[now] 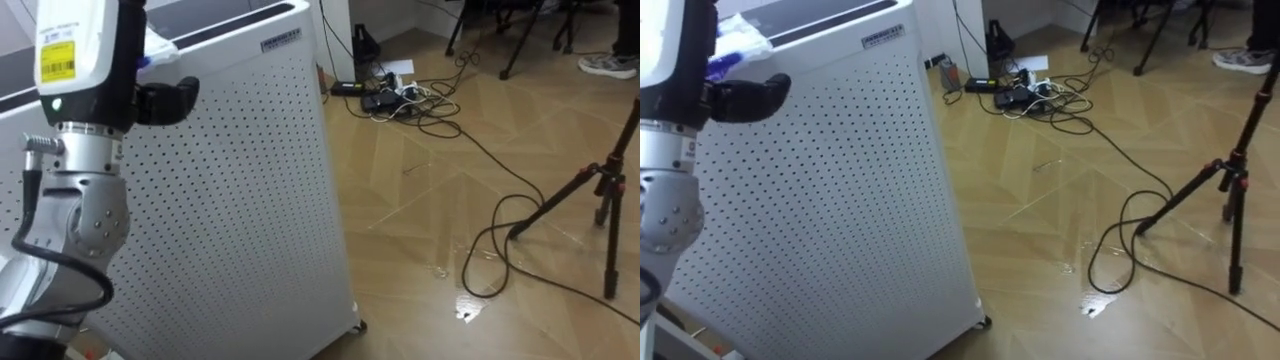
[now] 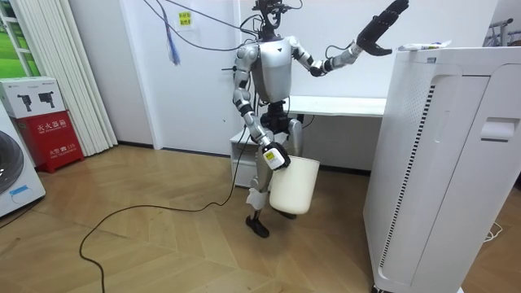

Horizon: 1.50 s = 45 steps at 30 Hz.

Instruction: Pick garbage

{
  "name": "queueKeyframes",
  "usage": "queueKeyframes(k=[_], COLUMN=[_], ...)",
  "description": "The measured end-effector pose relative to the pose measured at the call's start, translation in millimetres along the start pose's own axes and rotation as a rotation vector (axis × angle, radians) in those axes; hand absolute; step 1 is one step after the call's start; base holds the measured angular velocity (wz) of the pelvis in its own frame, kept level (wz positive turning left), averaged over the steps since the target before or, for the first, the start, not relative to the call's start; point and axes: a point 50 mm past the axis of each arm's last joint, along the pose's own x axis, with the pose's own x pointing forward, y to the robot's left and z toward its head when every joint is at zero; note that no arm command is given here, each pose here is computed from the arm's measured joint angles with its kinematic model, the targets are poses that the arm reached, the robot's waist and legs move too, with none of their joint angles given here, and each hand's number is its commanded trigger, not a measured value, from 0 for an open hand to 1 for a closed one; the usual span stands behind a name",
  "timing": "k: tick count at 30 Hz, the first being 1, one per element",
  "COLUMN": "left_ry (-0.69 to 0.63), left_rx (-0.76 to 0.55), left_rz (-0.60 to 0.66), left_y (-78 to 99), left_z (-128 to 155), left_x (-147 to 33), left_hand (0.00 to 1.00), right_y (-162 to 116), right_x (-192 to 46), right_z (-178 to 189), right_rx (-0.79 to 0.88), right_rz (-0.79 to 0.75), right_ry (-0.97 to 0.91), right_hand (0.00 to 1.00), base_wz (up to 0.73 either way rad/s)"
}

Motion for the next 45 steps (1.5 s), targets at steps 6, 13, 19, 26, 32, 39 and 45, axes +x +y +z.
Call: queueKeyframes(k=[6,13,19,26,32,39,45], left_ry=[0.013,0.017,0.025,0.061,0.082,0.101,0.128], left_rx=[0.021,0.035,0.038,0.051,0.061,0.07,0.096], left_rz=[-0.001,-0.004,-0.042,-0.136,-0.199,-0.236,-0.264], left_y=[1.1,1.0,-1.0,-6.5,-9.3,-10.6,-13.1], left_z=[-3,-3,-4,-9,-12,-15,-25], left_x=[0.5,0.5,0.4,-0.9,-1.6,-2.2,-5.0], left_hand=[0.0,0.0,0.0,0.0,0.0,0.0,0.0], right_y=[1,0,-1,-1,-2,-4,-6], right_x=[0,1,1,1,1,0,-1], right_z=[-2,0,0,0,0,0,-1], right_rx=[0.005,0.004,0.002,0.003,0.002,-0.001,0.001], right_rz=[0.005,0.001,-0.008,-0.015,-0.018,-0.021,-0.026], right_ry=[0.017,0.013,0.012,0.012,0.013,0.014,0.015], right_hand=[1.0,1.0,1.0,1.0,1.0,1.0,1.0], base_wz=[-0.01,0.0,0.0,0.0,0.0,0.0,0.0])
